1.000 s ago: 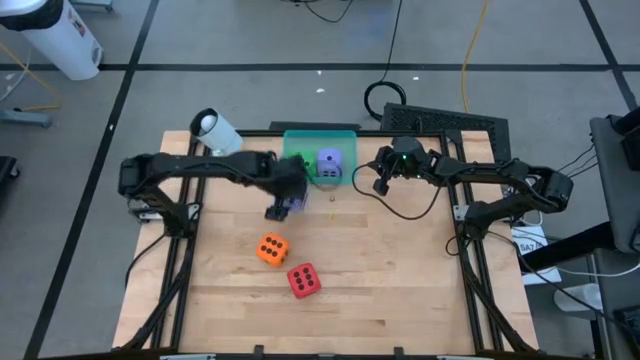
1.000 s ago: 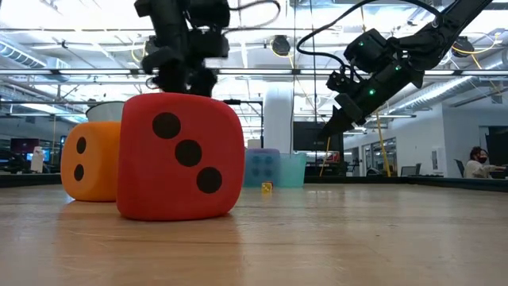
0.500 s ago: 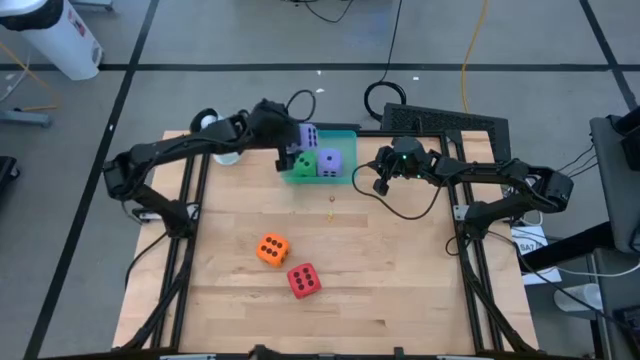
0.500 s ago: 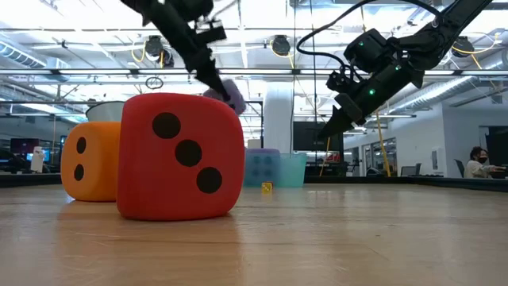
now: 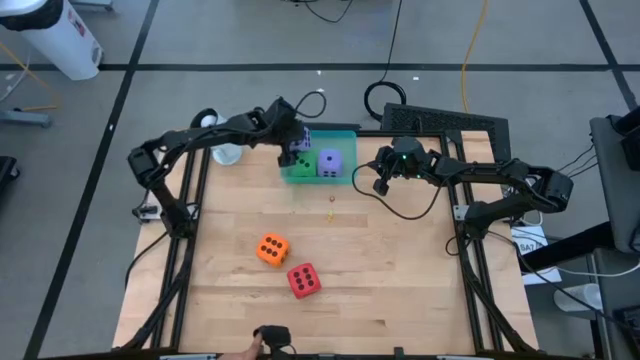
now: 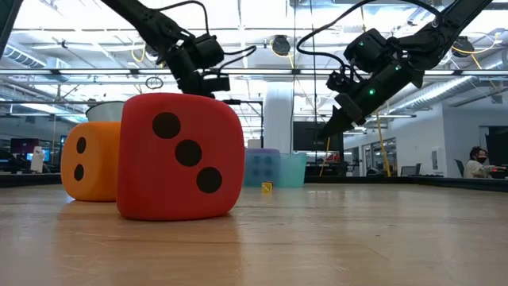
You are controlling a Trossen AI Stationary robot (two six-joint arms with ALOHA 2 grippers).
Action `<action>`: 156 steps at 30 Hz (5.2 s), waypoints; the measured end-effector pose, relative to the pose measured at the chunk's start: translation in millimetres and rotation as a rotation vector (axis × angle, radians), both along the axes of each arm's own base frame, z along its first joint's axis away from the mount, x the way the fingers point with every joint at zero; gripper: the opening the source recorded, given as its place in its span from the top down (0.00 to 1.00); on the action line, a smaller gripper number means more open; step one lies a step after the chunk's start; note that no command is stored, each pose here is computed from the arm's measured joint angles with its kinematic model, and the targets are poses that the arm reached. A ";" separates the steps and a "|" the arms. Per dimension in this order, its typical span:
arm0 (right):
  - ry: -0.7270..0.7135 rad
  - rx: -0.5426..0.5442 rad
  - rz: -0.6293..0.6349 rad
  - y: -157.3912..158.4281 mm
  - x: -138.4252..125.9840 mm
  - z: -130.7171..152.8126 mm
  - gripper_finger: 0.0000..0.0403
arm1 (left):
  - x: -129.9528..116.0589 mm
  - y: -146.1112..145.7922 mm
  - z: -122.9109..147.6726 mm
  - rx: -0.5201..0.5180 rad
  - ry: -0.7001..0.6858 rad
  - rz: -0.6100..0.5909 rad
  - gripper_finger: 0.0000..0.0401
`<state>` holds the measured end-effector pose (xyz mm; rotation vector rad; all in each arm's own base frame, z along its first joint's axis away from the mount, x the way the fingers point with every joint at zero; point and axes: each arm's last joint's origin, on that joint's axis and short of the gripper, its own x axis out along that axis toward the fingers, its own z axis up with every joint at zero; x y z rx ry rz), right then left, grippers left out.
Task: Pick & Place Dice
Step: Put the large purple dice into the blue bin, then put the large orange dice into the blue bin
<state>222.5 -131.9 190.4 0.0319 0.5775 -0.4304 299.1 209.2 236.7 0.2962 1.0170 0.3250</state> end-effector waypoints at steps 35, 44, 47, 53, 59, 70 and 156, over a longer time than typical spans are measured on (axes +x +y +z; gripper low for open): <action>-0.135 -0.130 0.147 -0.9 9.0 13.8 1.00 | 13.4 -11.7 8.5 -0.059 -0.001 -0.032 0.00; -0.198 -0.181 0.333 -15.4 50.5 18.8 1.00 | 13.1 -11.5 8.5 -0.059 -0.002 -0.018 0.00; -0.205 -0.216 0.354 -24.7 74.0 19.4 1.00 | 13.1 -11.5 8.5 -0.060 -0.002 -0.018 0.00; -0.240 -0.242 0.359 -45.6 114.8 28.4 1.00 | 13.8 -12.6 8.5 -0.059 0.000 -0.033 0.01; -0.152 -0.176 0.351 -65.7 139.1 20.1 1.00 | 18.5 -19.9 8.6 -0.047 0.007 -0.083 0.01; -0.117 -0.118 0.376 -77.0 152.4 1.2 1.00 | 26.1 -30.5 9.1 -0.012 0.009 -0.135 0.01; -0.326 -0.153 0.254 29.9 -9.6 45.7 1.00 | -139.4 -126.2 13.9 -0.146 -0.960 -0.330 0.99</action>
